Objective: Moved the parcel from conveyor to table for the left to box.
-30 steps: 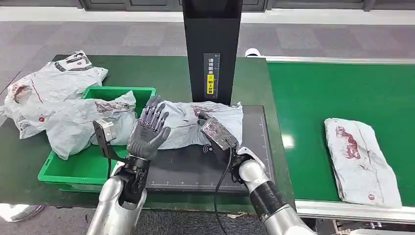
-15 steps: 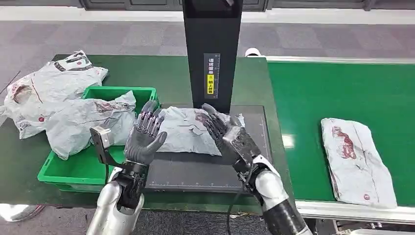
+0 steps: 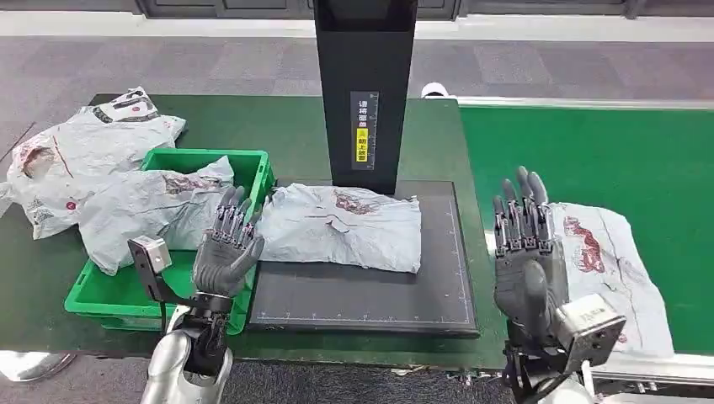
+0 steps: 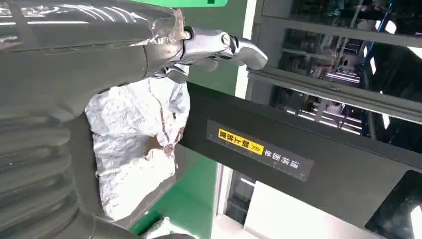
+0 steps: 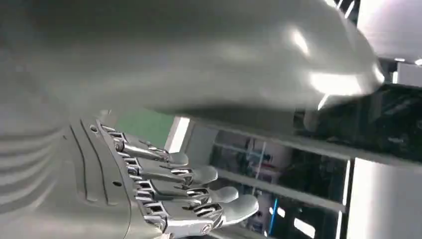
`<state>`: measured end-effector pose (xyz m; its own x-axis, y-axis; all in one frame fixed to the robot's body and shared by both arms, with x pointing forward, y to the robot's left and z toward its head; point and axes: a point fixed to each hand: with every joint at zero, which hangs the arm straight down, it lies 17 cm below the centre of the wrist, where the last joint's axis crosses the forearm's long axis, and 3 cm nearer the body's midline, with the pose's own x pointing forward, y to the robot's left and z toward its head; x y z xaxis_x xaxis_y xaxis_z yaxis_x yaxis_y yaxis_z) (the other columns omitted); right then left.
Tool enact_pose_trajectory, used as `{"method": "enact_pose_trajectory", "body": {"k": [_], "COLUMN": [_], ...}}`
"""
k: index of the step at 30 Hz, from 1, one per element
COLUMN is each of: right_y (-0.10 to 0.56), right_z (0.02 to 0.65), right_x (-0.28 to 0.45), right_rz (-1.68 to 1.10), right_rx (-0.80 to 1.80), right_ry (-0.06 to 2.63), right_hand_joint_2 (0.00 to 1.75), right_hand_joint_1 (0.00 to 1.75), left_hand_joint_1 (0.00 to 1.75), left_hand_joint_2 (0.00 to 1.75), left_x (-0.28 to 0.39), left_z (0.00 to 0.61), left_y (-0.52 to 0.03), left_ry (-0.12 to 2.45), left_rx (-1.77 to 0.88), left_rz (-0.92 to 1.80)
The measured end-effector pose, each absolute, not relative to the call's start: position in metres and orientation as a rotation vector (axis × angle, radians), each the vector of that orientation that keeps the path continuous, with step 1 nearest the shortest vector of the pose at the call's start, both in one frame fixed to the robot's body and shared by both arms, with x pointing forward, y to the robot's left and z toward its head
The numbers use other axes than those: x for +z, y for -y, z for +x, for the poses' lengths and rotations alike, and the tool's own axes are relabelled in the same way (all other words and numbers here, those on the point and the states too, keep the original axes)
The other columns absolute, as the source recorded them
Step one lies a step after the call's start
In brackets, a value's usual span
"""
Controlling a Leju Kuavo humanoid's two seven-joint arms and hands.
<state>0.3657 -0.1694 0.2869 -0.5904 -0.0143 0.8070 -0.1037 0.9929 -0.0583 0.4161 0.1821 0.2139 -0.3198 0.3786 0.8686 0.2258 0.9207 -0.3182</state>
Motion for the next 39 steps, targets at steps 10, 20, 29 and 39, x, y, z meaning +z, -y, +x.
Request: {"method": "enact_pose_trajectory", "body": {"k": [10,20,29,39], "right_y": [0.21,0.195,0.173,0.162], "right_z": [0.347,0.352,0.374,0.391], "right_x": [0.287,0.287,0.277,0.254], "right_rz": [-0.094,-0.016,0.083,0.152], "right_rx": [-0.025,0.022,0.08,0.091], "right_ry": [2.185,2.167,2.149,2.092], "right_hand_joint_2": [1.75,1.75,1.75,1.75], "right_hand_joint_1": [0.0,0.0,0.0,0.0], "left_hand_joint_1": [0.0,0.0,0.0,0.0], "left_hand_joint_2": [1.75,1.75,1.75,1.75], "left_x": [0.206,0.226,0.191,0.109], "left_z": [0.425,0.435,0.462,0.492], "left_y": [-0.153,-0.092,0.014,0.037], "left_ry": [1.959,1.961,1.9,1.672], "left_rx": [-0.435,-0.869,-1.414,-1.766], "left_rz": [0.459,0.899,0.947,0.698]}}
